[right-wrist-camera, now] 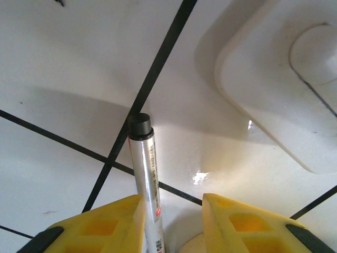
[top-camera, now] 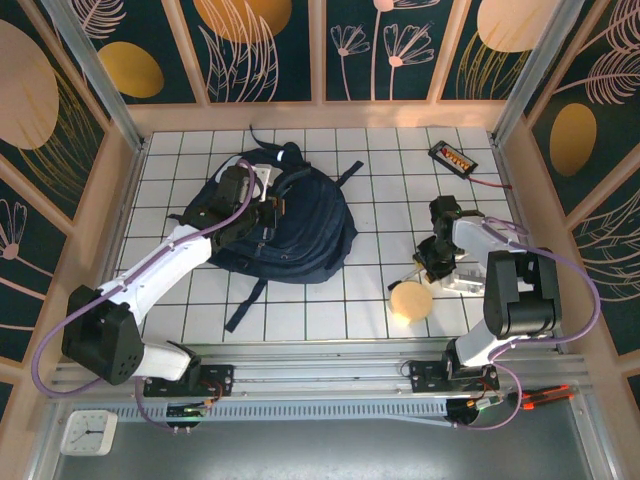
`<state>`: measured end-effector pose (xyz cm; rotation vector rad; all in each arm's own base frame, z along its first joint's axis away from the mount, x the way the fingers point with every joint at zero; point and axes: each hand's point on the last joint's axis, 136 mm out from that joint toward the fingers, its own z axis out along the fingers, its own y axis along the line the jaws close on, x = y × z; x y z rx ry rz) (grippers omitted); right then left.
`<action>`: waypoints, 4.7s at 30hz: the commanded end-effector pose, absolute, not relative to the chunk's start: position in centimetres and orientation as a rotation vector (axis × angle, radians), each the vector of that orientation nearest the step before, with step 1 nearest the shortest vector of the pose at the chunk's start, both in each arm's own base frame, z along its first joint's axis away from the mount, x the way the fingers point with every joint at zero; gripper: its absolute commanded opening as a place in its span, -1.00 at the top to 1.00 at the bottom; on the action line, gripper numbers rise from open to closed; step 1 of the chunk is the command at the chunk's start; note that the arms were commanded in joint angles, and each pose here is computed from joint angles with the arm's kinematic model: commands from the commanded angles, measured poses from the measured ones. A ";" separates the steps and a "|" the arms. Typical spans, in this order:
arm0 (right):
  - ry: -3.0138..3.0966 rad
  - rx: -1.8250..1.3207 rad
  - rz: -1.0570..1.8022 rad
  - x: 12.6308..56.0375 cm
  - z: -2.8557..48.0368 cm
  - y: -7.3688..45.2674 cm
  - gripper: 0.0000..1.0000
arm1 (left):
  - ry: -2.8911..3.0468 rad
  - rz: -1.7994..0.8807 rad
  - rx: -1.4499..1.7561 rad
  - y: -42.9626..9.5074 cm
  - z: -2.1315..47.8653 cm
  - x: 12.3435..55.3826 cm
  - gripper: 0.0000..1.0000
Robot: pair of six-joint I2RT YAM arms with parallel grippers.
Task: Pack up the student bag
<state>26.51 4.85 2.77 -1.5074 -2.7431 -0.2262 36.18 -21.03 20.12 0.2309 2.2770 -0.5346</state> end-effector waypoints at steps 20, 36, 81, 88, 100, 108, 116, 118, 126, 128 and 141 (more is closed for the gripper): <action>-2.744 -1.472 -0.180 28.1 0.4 5.1 0.47 | 2.197 -0.540 0.226 -20.9 22.4 37.1 1.00; -2.764 -1.530 -0.297 31.3 2.9 6.2 0.71 | 2.183 -0.545 0.242 -21.2 22.9 37.7 1.00; -2.974 -0.610 -1.352 43.7 17.8 37.9 0.29 | 2.160 -0.590 0.228 -21.7 24.0 37.9 1.00; -2.984 -0.593 -1.379 43.6 18.7 37.4 0.24 | 2.161 -0.599 0.226 -21.9 23.8 38.1 1.00; -3.170 -0.621 -1.336 42.6 23.0 30.6 0.22 | 2.163 -0.602 0.232 -22.0 23.5 38.1 1.00; -3.313 -0.607 -1.426 40.3 25.0 25.7 -0.10 | 2.166 -0.647 0.239 -22.5 23.0 37.8 1.00; -3.470 -0.278 -1.360 39.4 24.1 23.8 -0.22 | 2.198 -0.687 0.220 -23.1 21.9 38.0 1.00; -3.420 -0.238 -1.338 40.1 23.3 23.4 -0.23 | 2.219 -0.690 0.202 -23.3 21.7 38.3 1.00; -3.296 0.011 -1.497 41.9 23.7 24.9 -0.44 | 2.332 -0.693 0.124 -23.4 19.2 38.5 1.00; -3.241 0.016 -1.493 41.5 22.7 25.6 -0.54 | 2.356 -0.685 0.119 -23.3 18.7 38.3 1.00; -3.188 -0.035 -1.191 35.4 17.5 29.7 -0.80 | 2.418 -0.629 0.189 -21.7 16.3 35.3 1.00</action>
